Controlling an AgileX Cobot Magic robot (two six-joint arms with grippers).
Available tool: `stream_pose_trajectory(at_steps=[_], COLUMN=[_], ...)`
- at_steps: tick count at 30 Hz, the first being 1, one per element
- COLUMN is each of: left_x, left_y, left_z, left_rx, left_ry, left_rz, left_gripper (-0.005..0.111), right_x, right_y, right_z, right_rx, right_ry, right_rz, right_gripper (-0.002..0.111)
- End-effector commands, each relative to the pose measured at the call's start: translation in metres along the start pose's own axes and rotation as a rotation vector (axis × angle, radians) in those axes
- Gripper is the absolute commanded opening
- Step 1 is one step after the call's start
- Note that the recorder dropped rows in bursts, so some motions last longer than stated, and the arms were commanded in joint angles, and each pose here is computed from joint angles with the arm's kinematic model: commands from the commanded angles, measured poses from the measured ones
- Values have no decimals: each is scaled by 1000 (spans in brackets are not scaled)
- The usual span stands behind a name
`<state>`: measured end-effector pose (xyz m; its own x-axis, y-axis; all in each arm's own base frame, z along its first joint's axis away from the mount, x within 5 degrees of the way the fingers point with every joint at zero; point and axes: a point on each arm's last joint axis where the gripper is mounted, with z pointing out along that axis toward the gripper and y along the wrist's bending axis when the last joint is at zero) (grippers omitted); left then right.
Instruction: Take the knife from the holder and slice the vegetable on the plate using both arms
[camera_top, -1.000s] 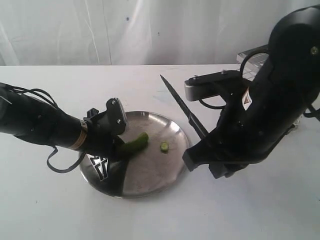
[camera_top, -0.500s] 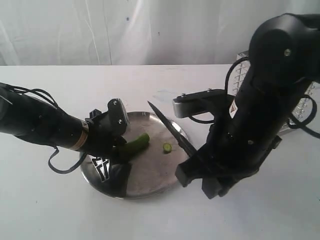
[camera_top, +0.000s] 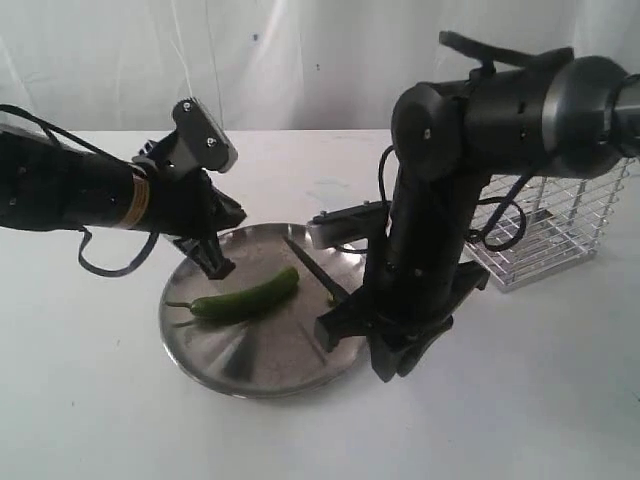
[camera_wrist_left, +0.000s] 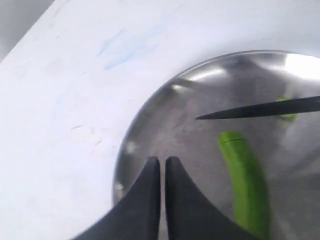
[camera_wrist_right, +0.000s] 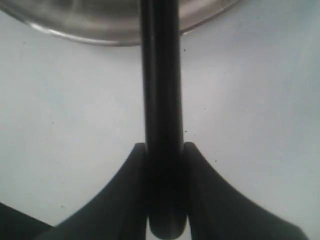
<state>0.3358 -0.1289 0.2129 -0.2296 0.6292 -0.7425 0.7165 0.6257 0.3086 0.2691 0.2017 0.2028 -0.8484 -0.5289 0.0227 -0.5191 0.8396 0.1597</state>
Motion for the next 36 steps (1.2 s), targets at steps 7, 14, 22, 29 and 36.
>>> stream_pose_trajectory(at_steps=[7,14,22,29,36], left_x=[10,9,24,23,17], left_y=[8,1,-4,-7,-7], left_z=[12,24,41,47,46], left_rx=[-19,67,87,133,160], left_ry=[-28,-104,-60,-117,-182], left_rz=[-303,-470,-549,-668,-726], left_gripper=[0,0,0,0,0], right_x=[-11,-10,-9,-7,-8], right_y=[-8,-7,-6,-3,-4], right_z=[15,16,16,16,16], right_rx=[16,12,-2,-42,-32], right_ry=[-2,15,26,44,36], right_rz=[-15,-28,-41,-53,-32], right_gripper=[0,0,0,0,0])
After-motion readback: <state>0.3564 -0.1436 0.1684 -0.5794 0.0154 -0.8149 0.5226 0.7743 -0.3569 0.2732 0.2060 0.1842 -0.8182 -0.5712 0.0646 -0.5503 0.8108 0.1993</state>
